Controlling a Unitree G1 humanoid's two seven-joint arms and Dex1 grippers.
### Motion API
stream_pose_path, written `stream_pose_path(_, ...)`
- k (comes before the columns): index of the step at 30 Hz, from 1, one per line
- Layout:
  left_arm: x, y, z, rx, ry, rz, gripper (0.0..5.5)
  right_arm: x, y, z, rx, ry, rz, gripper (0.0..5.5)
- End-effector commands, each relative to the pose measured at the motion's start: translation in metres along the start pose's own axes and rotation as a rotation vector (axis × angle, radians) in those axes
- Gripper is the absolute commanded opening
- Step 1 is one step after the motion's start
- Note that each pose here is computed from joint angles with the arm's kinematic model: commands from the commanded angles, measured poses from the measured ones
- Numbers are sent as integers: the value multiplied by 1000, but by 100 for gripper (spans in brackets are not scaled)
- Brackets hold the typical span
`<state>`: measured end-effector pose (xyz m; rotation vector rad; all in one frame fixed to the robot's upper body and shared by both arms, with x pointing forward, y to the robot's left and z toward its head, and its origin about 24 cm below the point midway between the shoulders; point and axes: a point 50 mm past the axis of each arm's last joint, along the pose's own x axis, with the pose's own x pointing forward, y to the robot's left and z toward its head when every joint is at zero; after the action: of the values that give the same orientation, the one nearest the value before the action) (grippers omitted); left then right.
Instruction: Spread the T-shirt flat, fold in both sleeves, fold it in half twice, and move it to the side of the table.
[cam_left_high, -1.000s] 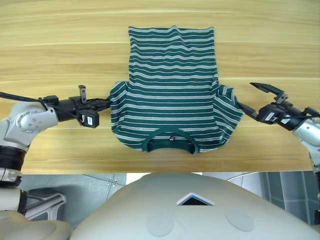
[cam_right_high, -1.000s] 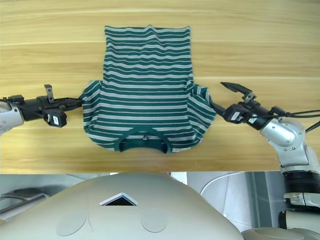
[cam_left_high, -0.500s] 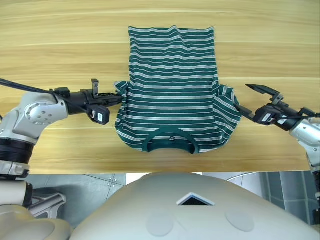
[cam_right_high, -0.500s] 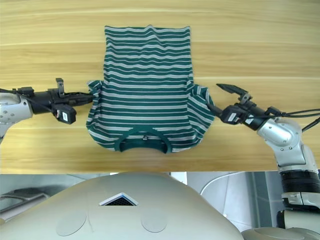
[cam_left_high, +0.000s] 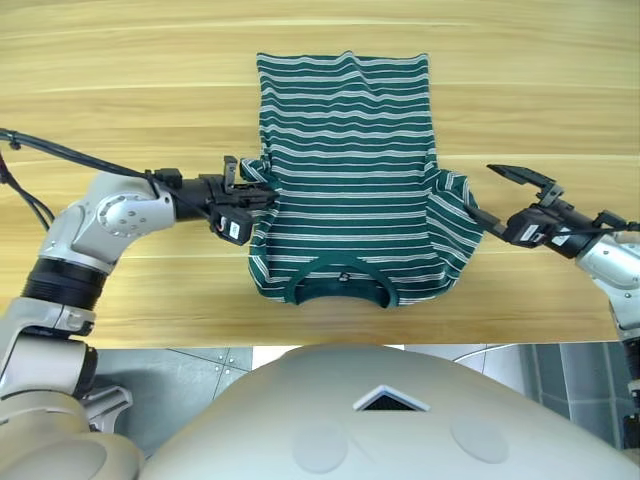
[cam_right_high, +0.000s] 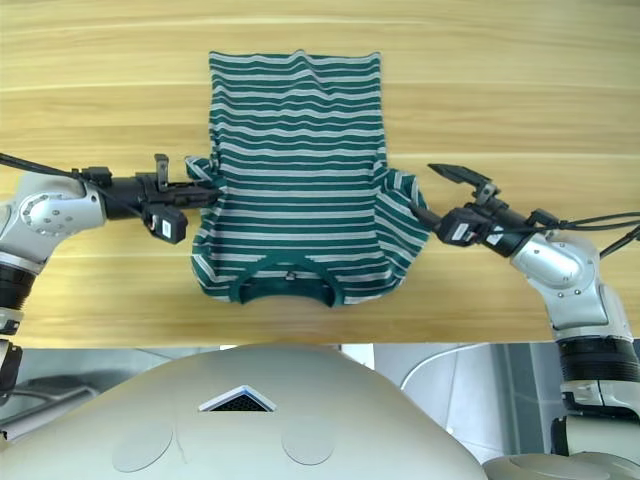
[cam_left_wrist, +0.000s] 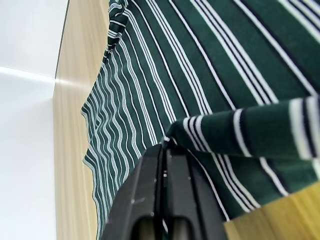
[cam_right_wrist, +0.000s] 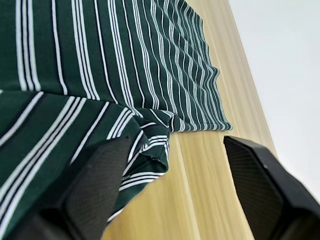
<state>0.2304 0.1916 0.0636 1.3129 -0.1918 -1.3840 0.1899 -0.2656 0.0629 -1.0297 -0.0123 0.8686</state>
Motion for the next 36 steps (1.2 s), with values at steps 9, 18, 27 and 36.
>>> stream_pose_path(9,29,3,7,1,-60,-38,4,2,-2,2,-11,-10,3,349)
stream_pose_path(18,47,-10,7,-44,-68,-82,4,1,-4,3,-20,-15,1,349)
stream_pose_path(27,51,-14,17,-114,-137,-62,49,3,-4,4,-9,-23,0,349)
stream_pose_path(36,21,11,19,-172,-173,182,196,5,-4,5,9,-29,-10,349)
